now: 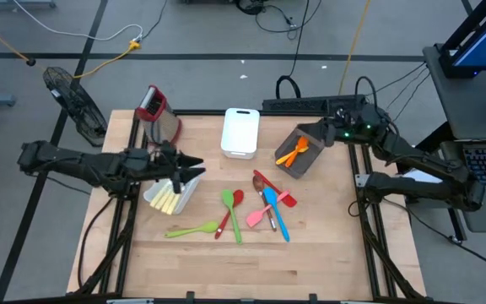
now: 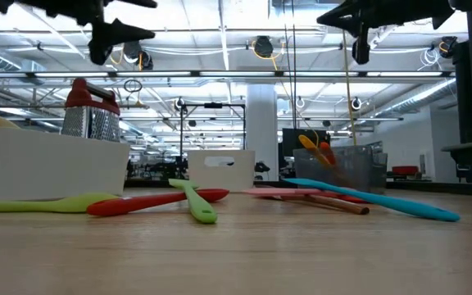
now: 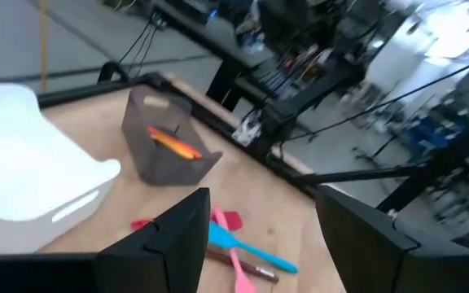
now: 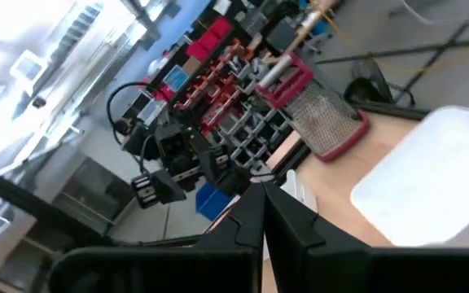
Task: Pick & Place Kitchen Items
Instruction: Put the green spatula into the black bin
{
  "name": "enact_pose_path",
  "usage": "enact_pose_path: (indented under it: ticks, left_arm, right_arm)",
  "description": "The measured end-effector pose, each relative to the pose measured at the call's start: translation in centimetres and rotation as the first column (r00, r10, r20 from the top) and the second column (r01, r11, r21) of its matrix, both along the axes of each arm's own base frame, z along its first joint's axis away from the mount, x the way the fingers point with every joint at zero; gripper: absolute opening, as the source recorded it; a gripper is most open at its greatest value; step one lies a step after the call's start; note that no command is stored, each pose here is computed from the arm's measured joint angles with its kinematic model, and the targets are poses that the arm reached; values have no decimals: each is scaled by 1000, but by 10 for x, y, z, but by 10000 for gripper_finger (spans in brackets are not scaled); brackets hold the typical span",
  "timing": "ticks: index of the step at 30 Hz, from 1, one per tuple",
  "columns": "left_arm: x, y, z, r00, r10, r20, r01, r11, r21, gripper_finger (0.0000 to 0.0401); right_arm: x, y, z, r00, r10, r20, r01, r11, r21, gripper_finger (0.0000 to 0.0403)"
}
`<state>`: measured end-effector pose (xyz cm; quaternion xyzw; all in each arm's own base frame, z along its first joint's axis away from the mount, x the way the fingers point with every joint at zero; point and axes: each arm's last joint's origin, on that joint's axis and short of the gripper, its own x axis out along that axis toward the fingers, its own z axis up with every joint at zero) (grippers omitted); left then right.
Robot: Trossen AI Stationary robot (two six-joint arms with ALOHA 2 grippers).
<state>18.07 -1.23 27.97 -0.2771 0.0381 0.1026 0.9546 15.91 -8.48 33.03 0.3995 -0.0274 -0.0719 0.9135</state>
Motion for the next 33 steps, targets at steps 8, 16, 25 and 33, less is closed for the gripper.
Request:
enact_pose_path:
  ticks: [8, 16, 25, 33]
  left_arm:
    - [49, -22, 26, 952, 12, -306, -43, 994, -97, 230]
    - [90, -47, 40, 872, 26, -488, -189, 939, -287, 230]
    - [144, -71, 36, 790, -4, -613, -314, 856, -410, 230]
    - [171, -82, 3, 697, -35, -716, -470, 732, -493, 230]
  right_arm:
    - [-13, 8, 5, 996, 84, -19, -86, 975, -203, 1]
    - [-25, 16, 2, 990, 111, -88, -132, 948, -289, 1]
    - [-32, 22, 4, 983, 162, -89, -183, 907, -379, 1]
    - [-42, 30, -4, 965, 198, -174, -253, 876, -411, 1]
